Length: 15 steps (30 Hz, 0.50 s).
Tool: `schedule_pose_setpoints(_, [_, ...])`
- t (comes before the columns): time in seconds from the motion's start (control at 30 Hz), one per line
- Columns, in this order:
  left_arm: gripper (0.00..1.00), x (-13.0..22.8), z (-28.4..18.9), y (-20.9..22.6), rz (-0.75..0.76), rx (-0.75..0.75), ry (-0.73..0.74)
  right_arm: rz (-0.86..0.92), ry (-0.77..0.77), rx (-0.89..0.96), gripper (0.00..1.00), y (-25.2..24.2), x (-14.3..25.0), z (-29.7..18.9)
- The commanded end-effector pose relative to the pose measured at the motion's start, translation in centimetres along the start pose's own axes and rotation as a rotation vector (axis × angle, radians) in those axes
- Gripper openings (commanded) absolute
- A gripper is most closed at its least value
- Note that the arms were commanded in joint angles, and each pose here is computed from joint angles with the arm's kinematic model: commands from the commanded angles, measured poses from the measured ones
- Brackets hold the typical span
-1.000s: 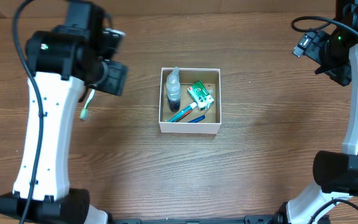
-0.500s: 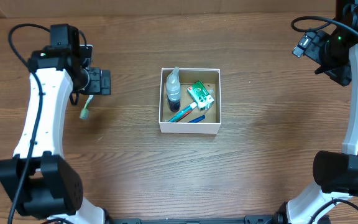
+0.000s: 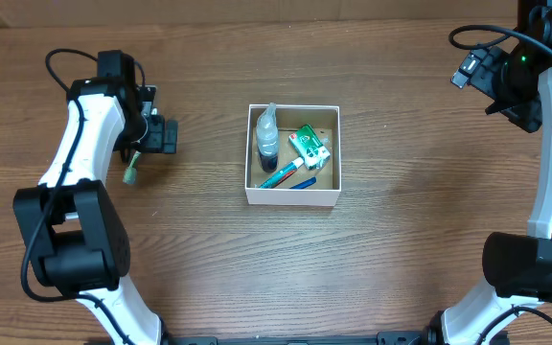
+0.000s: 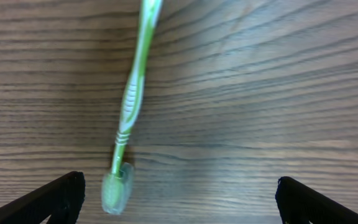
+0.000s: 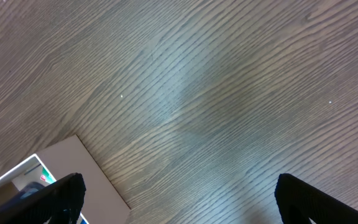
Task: Pack container
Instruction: 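Lower the left gripper and grasp the green toothbrush handle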
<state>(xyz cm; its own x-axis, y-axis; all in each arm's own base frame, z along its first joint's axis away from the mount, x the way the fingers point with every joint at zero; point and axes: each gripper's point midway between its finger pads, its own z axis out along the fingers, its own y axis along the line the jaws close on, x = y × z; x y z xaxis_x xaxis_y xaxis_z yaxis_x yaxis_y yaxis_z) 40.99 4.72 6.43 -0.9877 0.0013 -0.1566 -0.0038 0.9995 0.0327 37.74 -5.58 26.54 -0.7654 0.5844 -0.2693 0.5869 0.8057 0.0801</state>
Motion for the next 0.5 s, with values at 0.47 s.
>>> schedule_pose_setpoints(0.47, [0.91, 1.6, 6.2, 0.9, -0.012, 0.129, 0.106, 0.004, -0.01, -0.001, 1.0, 0.0, -0.2, -0.1])
